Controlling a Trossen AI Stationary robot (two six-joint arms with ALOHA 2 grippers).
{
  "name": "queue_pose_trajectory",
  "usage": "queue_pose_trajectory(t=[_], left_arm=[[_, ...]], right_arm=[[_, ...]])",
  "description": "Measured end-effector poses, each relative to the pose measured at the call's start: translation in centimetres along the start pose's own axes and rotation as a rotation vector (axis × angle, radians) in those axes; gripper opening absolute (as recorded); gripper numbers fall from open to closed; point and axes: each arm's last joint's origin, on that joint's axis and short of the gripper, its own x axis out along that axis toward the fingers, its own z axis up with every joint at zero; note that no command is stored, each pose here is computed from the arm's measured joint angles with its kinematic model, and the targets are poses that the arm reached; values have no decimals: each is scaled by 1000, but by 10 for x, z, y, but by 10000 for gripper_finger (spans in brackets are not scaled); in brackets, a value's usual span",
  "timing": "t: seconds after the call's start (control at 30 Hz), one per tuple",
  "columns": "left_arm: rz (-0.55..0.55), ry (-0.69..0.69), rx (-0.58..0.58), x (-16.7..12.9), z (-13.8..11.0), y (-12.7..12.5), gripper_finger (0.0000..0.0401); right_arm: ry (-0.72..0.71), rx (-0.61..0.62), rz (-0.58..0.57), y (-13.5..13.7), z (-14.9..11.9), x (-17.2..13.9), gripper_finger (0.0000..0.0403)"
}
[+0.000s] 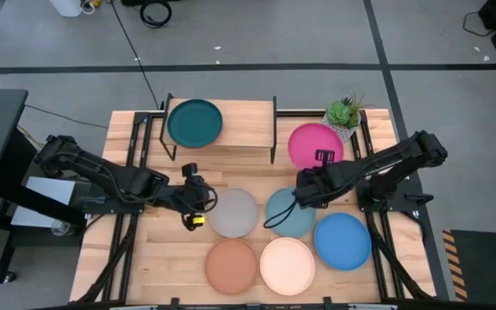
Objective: Place and stack plates onto a shelf
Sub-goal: Stack the pink plate on the top of the dark blue
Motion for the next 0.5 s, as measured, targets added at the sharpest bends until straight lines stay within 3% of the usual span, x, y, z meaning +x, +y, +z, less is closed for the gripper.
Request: queue_pose_trajectory(t=[0.33,0.5], left_arm=[[12,105,23,-27,5,2,153],[72,123,23,-50,9,10,153]], right_arm=[[-204,-62,31,-31,29,-52,25],[-333,-177,76,-42,55,-58,25]])
